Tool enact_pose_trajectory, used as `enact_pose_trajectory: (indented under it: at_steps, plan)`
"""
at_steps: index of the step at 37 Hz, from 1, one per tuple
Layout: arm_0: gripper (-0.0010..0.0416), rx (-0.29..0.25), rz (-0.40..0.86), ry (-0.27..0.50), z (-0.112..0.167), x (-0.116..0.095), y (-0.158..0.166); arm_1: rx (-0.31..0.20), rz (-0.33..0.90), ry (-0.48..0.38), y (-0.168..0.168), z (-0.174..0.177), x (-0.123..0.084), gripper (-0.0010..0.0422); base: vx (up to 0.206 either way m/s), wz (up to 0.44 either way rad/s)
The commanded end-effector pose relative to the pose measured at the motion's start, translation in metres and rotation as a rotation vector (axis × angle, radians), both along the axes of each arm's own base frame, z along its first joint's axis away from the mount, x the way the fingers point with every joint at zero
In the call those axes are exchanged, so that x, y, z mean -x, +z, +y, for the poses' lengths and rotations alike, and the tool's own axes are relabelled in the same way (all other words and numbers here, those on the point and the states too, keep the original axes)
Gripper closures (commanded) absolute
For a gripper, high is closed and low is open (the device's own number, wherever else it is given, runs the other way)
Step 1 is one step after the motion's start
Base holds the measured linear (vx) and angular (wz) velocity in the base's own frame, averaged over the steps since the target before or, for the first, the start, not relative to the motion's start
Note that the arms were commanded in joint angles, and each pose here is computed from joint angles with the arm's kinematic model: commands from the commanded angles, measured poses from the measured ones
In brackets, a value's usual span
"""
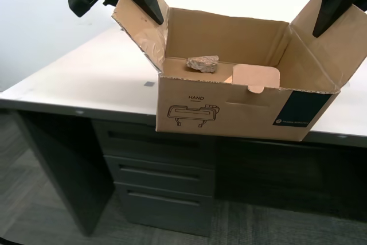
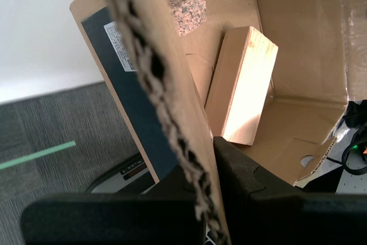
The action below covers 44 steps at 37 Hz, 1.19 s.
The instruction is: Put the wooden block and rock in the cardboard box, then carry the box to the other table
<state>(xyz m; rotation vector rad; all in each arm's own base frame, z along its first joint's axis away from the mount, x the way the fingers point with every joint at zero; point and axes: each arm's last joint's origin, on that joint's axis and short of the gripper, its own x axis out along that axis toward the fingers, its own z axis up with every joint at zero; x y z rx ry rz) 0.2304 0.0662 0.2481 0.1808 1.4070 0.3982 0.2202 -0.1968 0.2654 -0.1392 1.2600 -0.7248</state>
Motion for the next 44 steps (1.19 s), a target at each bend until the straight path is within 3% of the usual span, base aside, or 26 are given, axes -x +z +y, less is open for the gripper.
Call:
enact_pose_trajectory:
  at_steps: [1,9,18,24,33,40,44]
  plan:
    - [0.0407,-0.007,-0.009,0.006,0.0004,-0.0004,0.0006,0.007,-0.003,-0.008,0.0011,-0.0005,0.0003,0.0413,-0.053,0.261]
    - [0.0407,-0.009,0.008,-0.018,0.0005,0.0002,0.0004,0.002,-0.003,-0.016,0.0007,-0.0002,0.0008,0.0413,-0.054,0.267]
    - [0.0407,-0.019,0.025,-0.080,0.0010,-0.0006,0.0006,-0.008,-0.071,-0.109,0.0009,-0.0005,0.0006,0.0413,-0.052,0.262]
    - [0.0407,-0.021,0.030,-0.092,0.0010,-0.0006,0.0006,-0.004,-0.061,-0.117,0.0008,-0.0004,0.0013,0.0413,-0.049,0.250]
    - [0.0407,-0.019,0.025,-0.079,0.0011,-0.0005,0.0006,-0.007,-0.076,-0.130,0.0008,-0.0005,0.0011,0.0413,-0.048,0.254]
    - [0.0407,-0.012,0.006,-0.023,0.0011,-0.0001,0.0006,-0.005,-0.065,-0.120,0.0008,-0.0019,0.0023,0.0413,-0.049,0.264]
    - [0.0407,-0.054,0.007,0.018,0.0022,0.0007,0.0012,-0.005,-0.063,-0.117,0.0008,-0.0019,0.0023,0.0413,-0.048,0.270]
